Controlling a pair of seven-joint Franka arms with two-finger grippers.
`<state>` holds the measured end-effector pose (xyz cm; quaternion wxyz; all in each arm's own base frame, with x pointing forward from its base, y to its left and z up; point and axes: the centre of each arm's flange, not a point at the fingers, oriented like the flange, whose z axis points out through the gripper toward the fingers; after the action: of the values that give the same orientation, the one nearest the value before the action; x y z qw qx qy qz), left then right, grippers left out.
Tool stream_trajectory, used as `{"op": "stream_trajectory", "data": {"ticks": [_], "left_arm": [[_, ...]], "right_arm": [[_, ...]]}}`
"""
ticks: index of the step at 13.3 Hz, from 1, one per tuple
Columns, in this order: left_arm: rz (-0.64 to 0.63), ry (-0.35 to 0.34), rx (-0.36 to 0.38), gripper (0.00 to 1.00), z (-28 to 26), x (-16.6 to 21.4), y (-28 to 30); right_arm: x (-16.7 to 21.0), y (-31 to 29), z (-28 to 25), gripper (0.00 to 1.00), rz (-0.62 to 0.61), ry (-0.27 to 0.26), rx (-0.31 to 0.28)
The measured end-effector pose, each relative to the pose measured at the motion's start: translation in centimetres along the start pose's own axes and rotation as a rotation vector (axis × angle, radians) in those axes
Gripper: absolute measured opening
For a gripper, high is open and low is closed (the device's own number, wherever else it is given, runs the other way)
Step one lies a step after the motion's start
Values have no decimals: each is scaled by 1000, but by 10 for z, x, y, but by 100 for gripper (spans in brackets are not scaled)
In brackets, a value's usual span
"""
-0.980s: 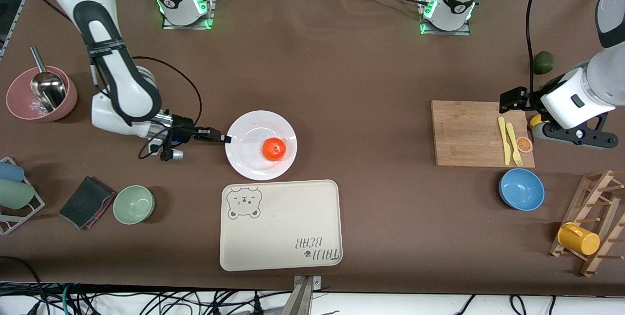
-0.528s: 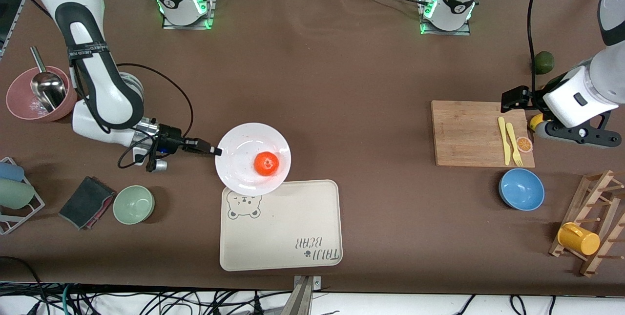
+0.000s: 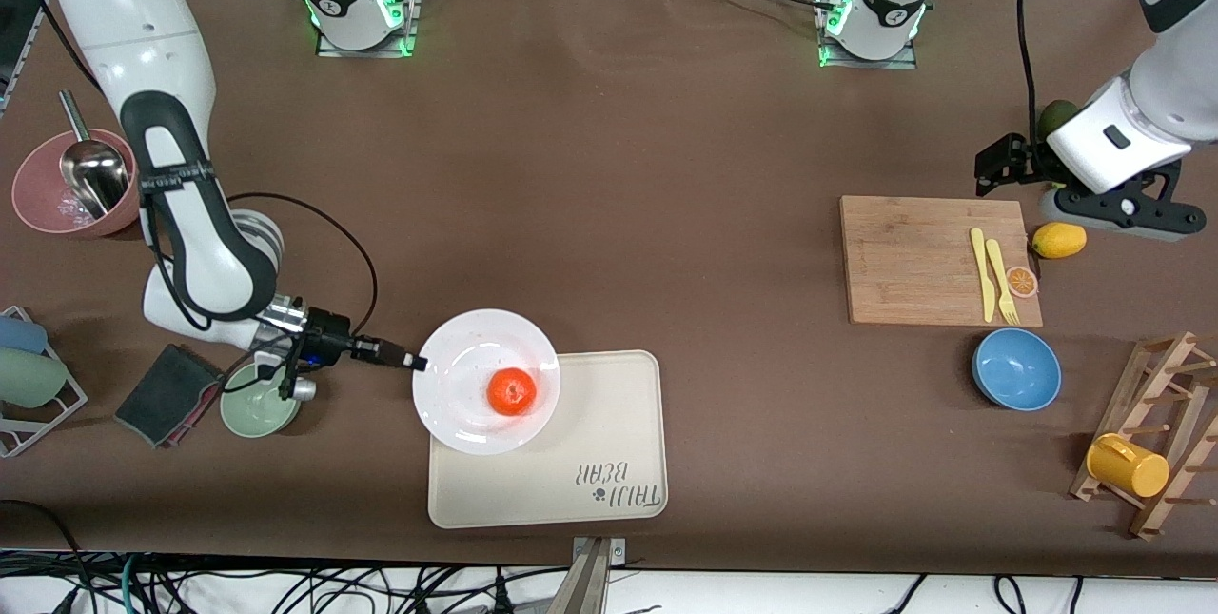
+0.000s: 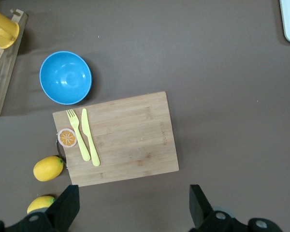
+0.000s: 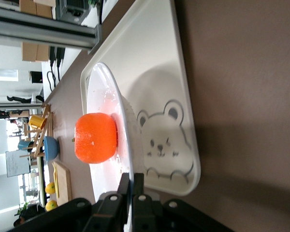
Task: Place orange and plate with both arms
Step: 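Slide the plate with the right gripper onto the bear tray, then open the right gripper and pull it back from the plate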
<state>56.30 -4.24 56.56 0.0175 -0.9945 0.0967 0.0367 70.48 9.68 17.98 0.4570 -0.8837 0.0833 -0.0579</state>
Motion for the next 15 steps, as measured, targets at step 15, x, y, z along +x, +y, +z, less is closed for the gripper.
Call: {"op": "stream_trajectory", "data": {"ticks": [15], "left_arm": [[-15,-22,-3,100,5,-4,-10]], "right_arm": [[24,2,57,13,-9,86,-27]]}}
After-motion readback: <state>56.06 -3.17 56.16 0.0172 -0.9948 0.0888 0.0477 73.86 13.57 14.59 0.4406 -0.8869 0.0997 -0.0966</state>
